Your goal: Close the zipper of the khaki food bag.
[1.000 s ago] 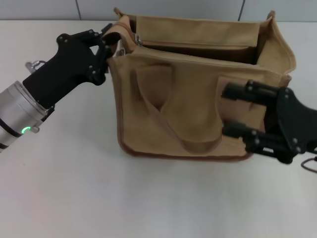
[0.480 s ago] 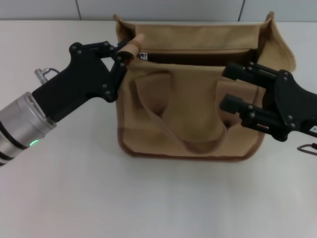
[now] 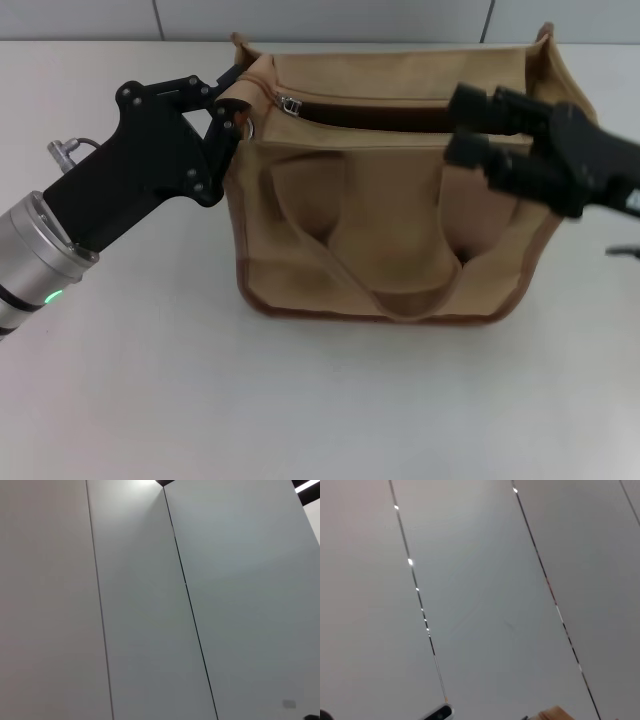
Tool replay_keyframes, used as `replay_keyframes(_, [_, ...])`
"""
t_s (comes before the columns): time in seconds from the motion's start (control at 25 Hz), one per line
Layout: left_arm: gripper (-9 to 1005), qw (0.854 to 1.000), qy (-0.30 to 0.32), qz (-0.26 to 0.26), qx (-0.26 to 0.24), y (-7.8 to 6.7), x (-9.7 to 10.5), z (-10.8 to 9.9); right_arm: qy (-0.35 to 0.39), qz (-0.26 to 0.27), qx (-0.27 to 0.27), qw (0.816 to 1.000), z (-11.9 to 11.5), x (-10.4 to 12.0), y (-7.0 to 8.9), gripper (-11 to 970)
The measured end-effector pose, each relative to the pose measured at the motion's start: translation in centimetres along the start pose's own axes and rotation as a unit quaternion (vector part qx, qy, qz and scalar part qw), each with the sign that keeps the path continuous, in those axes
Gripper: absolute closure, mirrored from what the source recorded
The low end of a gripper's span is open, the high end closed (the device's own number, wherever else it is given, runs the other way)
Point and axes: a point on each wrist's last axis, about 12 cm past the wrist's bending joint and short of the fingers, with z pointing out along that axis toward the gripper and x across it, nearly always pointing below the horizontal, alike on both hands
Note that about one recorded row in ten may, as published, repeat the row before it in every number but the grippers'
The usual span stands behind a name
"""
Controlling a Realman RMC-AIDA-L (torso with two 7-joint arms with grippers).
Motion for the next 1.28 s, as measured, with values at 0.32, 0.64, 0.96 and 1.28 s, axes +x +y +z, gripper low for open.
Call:
replay_keyframes(0.32, [952,1.000,-0.013,-0.003,0.005,0.0,-0.2,0.4,0.081,0.089,0.004,0.993,2.1,-2.2,-2.0,311])
replay_keyframes(0.64, [949,1.000,-0.017,0.016,0.012,-0.3,-0.3,0.4,0.162,0.101,0.023,0.981,4.6,-1.2,-3.2,311])
replay_keyframes(0.96, [945,0.999,-0.029,0.015,0.013,-0.5,-0.5,0.1,0.179,0.102,0.055,0.977,6.8,-1.5,-4.7,311])
replay_keyframes(1.28, [941,0.999,-0.028,0.013,0.016,-0.5,-0.4,0.4,0.209,0.074,0.027,0.975,10.1,-2.1,-4.9,311])
